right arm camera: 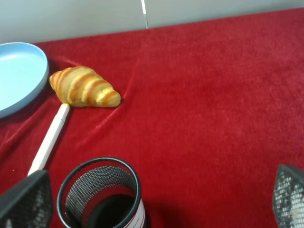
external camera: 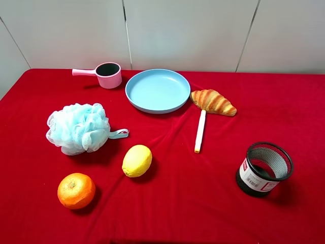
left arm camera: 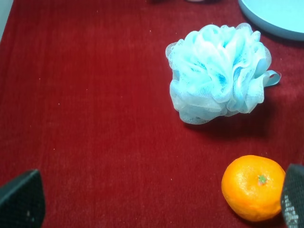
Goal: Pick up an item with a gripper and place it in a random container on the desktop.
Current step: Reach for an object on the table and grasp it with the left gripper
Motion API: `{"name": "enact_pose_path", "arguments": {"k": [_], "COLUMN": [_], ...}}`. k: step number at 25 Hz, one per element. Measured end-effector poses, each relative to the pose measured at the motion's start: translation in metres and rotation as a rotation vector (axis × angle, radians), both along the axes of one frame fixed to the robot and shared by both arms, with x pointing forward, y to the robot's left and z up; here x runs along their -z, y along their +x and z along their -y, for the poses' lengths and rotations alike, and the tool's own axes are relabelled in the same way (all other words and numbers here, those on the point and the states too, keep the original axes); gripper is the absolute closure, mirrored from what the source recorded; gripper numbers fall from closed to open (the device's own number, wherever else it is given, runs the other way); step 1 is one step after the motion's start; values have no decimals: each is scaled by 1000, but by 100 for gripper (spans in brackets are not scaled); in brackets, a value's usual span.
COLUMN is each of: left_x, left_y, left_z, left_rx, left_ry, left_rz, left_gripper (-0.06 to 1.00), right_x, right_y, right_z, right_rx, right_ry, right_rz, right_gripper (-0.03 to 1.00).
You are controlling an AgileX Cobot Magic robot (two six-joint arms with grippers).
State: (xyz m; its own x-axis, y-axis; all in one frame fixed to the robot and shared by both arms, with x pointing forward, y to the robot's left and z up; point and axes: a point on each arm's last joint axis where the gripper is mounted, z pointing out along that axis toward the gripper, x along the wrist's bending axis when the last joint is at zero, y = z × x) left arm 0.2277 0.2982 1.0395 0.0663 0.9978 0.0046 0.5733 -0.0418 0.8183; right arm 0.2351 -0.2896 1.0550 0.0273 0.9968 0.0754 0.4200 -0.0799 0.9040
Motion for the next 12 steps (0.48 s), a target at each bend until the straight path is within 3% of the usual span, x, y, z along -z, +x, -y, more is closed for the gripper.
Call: {"name": "enact_pose_path", "arguments": {"k": [12], "left_x": [0], "left_y": [0], "left_z": [0], "left_rx": [0], "left_ry": [0], "left_rz": [0], "left_gripper": [-4], "right_x": [0], "right_y": [0], "right_z": [0], "right_rx": [0], "right_ry": [0], "right_rz": [0], "right_gripper": [28]}}
